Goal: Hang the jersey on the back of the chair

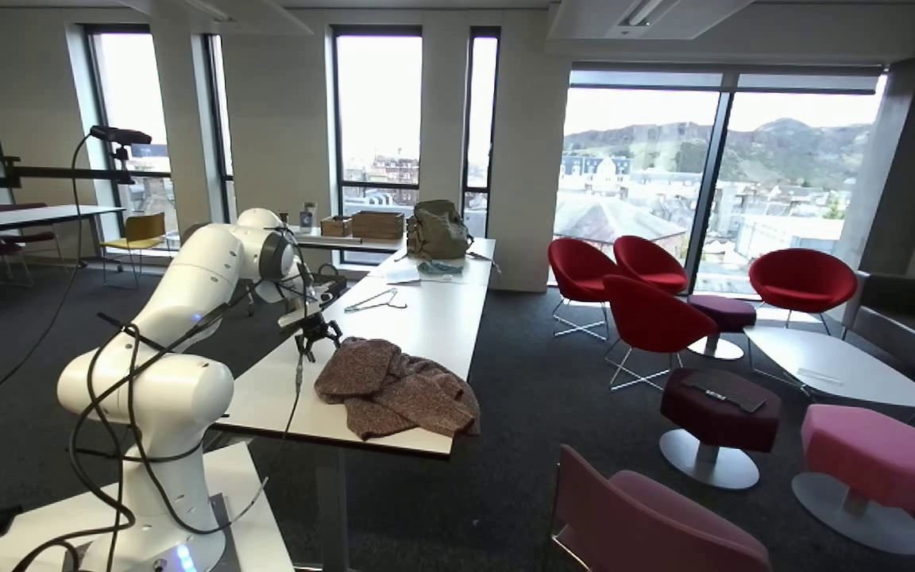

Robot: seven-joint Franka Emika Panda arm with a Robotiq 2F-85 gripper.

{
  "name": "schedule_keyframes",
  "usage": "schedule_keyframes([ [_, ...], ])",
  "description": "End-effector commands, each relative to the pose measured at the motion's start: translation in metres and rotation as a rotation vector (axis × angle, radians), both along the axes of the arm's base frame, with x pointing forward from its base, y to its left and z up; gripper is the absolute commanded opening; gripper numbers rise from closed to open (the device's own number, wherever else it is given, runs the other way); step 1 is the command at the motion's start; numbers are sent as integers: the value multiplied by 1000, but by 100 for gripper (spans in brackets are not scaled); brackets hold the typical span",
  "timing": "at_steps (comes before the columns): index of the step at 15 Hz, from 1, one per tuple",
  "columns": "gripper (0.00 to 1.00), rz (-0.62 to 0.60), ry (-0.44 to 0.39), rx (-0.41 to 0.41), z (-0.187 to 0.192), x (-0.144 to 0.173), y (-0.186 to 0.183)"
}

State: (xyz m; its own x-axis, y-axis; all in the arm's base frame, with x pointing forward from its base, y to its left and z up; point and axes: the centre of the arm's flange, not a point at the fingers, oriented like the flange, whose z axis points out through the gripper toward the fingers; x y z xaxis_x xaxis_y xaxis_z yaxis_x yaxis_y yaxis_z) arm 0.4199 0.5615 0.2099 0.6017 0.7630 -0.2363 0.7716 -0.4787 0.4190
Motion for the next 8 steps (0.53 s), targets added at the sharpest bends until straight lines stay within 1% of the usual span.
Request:
schedule_keyframes([
  [1,100,12,6,23,-6,18,39],
  [4,100,8,13,25,-18,17,46],
  [6,100,-1,16,10,-29,17,46],
  [8,100,-19,6,-24,-41,18,40],
])
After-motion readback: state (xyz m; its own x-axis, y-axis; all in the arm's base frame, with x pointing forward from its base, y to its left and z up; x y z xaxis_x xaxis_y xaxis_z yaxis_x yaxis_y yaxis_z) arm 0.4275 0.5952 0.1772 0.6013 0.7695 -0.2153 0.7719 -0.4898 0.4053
